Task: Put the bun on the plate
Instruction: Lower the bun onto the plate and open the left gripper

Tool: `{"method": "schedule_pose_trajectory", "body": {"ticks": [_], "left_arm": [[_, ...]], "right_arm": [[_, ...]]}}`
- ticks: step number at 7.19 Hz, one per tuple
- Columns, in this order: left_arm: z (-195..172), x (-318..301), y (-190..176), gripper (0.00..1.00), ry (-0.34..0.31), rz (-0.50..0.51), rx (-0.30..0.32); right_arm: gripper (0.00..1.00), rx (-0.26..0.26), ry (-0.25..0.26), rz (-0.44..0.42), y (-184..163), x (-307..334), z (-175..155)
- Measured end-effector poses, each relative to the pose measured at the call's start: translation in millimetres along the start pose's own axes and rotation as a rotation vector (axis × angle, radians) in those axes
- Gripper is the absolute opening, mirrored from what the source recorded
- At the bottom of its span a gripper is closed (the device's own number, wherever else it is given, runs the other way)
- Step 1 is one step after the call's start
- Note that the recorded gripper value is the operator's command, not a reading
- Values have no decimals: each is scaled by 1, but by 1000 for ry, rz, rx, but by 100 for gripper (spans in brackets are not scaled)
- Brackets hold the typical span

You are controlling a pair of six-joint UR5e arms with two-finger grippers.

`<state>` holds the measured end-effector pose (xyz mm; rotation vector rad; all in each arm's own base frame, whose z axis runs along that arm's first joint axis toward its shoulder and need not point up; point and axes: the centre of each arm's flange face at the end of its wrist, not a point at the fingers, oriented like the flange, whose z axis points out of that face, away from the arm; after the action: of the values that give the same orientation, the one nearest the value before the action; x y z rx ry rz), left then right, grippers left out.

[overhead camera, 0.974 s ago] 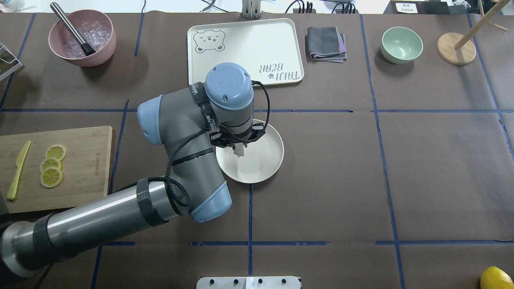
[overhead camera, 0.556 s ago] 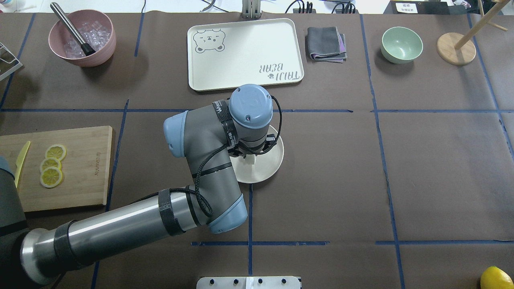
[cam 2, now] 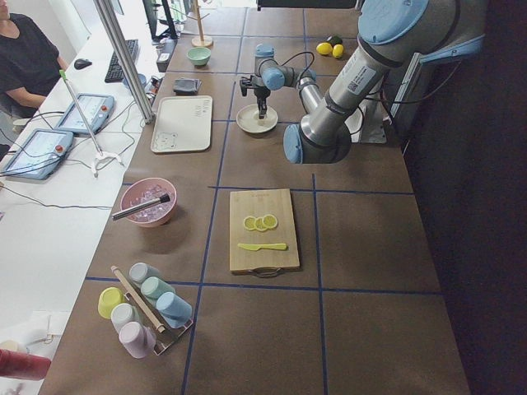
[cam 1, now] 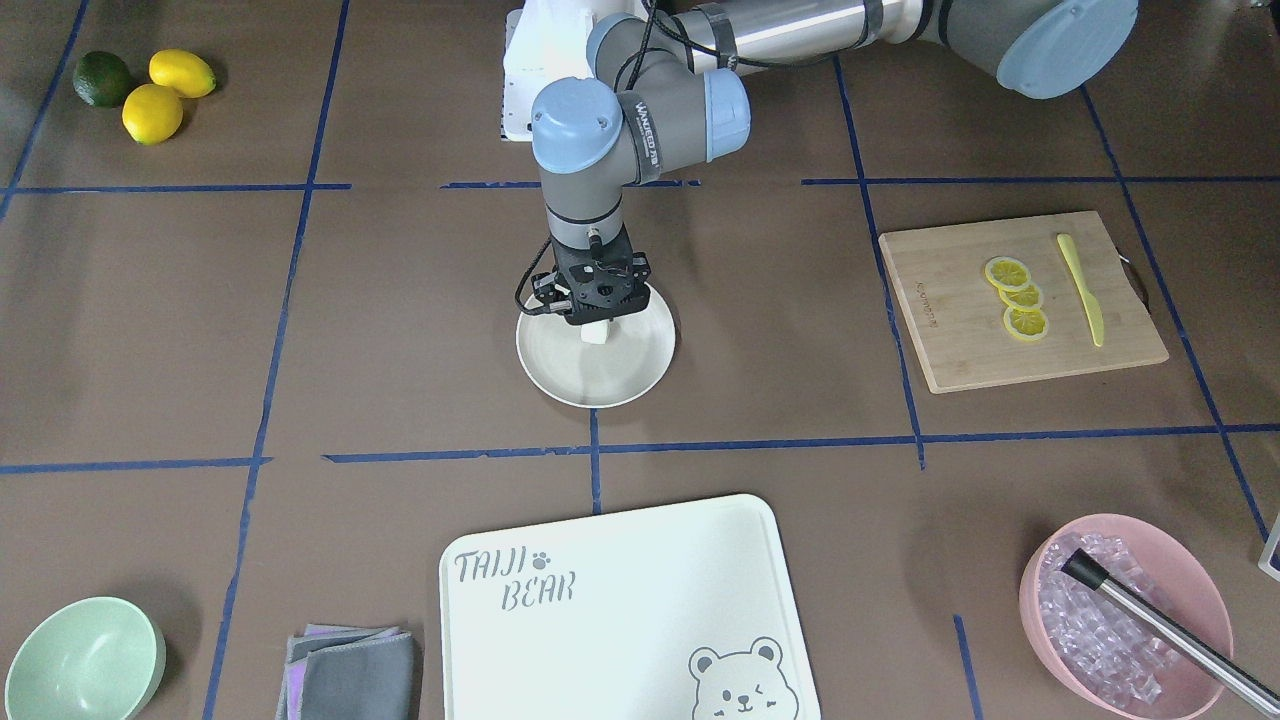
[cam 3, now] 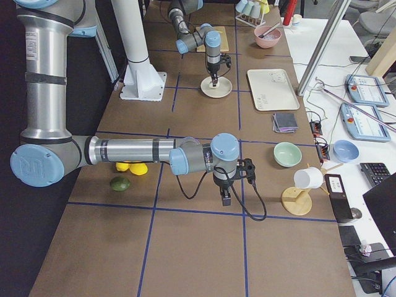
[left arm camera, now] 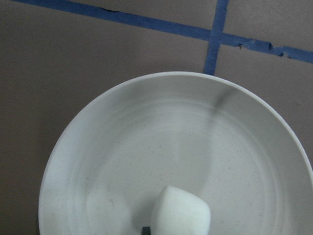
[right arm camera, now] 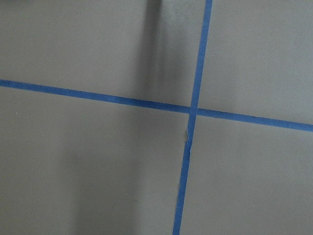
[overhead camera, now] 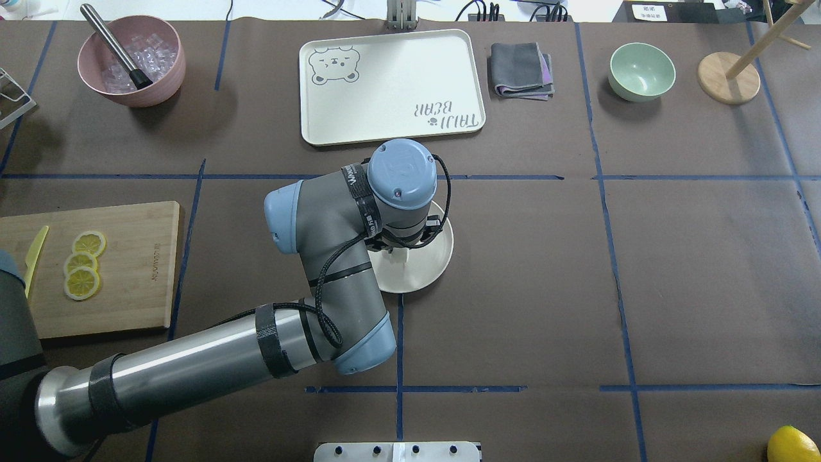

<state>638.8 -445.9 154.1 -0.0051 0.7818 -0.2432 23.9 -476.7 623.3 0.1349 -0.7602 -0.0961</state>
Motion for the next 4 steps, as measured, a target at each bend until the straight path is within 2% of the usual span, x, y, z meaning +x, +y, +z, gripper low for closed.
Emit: {"method": "schedule_pose_trajectory", "body": {"ticks": [1,2,4], "left_arm": [[3,0,-1,58,2,0,2],[6,0,-2,75,4,0,2],[7,0,-2,99,6,-2,4]], "right_arm": [[100,0,0,-1,0,0,0],[100,1,0,-2,-1,-1,0],[100,1,0,-2,-1,-1,0]]}}
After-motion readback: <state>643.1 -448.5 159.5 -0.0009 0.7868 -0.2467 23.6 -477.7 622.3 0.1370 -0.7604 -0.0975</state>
